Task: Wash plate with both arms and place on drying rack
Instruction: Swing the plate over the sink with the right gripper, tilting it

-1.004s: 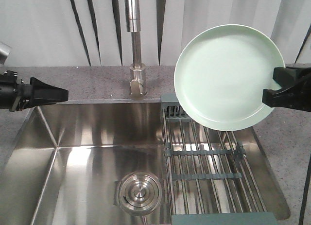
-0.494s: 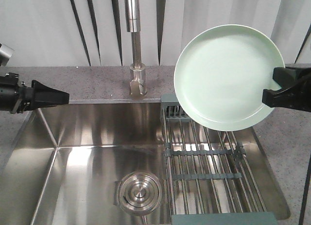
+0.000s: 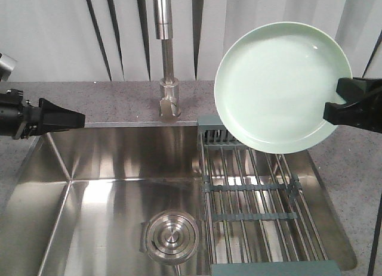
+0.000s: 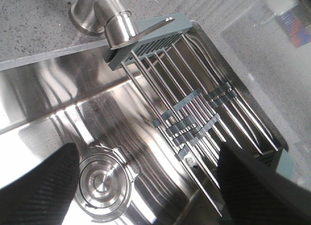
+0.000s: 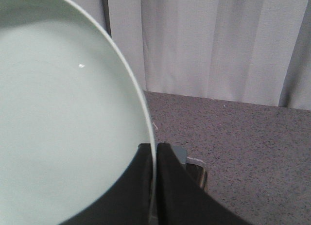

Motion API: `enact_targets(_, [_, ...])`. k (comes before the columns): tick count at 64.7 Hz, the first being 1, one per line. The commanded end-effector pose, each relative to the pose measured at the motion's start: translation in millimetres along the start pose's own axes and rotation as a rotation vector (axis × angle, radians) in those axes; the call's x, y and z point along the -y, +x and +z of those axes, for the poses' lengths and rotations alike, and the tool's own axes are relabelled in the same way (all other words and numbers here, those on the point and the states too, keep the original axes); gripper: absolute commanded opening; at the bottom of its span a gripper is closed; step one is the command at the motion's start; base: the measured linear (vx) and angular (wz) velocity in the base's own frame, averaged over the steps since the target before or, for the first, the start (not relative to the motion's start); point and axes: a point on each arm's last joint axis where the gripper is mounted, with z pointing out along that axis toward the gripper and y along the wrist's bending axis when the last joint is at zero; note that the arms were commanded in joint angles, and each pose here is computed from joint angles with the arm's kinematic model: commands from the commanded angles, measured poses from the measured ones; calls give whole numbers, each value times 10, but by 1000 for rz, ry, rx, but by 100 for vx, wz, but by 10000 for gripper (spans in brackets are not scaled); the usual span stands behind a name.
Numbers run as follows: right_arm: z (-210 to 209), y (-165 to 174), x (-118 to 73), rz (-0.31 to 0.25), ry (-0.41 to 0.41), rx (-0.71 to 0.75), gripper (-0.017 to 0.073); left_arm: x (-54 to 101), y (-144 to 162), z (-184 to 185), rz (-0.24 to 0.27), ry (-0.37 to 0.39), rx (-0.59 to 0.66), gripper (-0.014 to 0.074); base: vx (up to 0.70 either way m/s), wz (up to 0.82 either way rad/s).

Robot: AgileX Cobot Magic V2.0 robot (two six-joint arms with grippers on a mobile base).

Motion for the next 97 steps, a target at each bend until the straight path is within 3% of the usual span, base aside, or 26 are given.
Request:
enact_targets(1, [-76, -226, -24, 11, -19, 57, -5, 229, -133, -118, 44, 61, 66, 552, 0, 1])
enact_targets(16, [200, -469, -168, -7, -201, -198, -5, 226, -132, -116, 43, 62, 66, 552, 0, 1])
enact_targets(26, [534, -575, -213, 64, -282, -376, -5, 226, -132, -116, 43, 62, 66, 552, 0, 0])
enact_targets(35, [833, -588, -243, 66, -358, -541, -5, 226, -132, -116, 43, 62, 66, 552, 0, 0])
enact_targets(46, [1081, -440, -363, 48, -470, -757, -5, 226, -132, -116, 43, 62, 66, 552, 0, 0])
enact_targets(56, [1160, -346, -759, -41, -576, -790, -5, 226, -132, -116, 43, 62, 66, 552, 0, 0])
enact_targets(64, [1266, -411, -1000, -60, -556, -629, -5, 226, -132, -116, 43, 62, 66, 552, 0, 0])
enact_targets(72, [1386, -566, -988, 29, -466, -437, -5, 226, -132, -116, 43, 62, 66, 552, 0, 0])
enact_targets(78, [1460, -655, -821, 84, -382, -345, -5, 226, -132, -116, 43, 62, 66, 552, 0, 0])
enact_targets(84, [1476, -687, -592, 103, -324, -331, -5, 226, -132, -116, 43, 62, 66, 552, 0, 0])
enact_targets(90, [1409, -677, -374, 84, -285, -388, -5, 226, -132, -116, 43, 62, 66, 552, 0, 0])
enact_targets(97, [1329, -588, -300, 26, -290, -512, -5, 226, -132, -116, 43, 62, 66, 552, 0, 0])
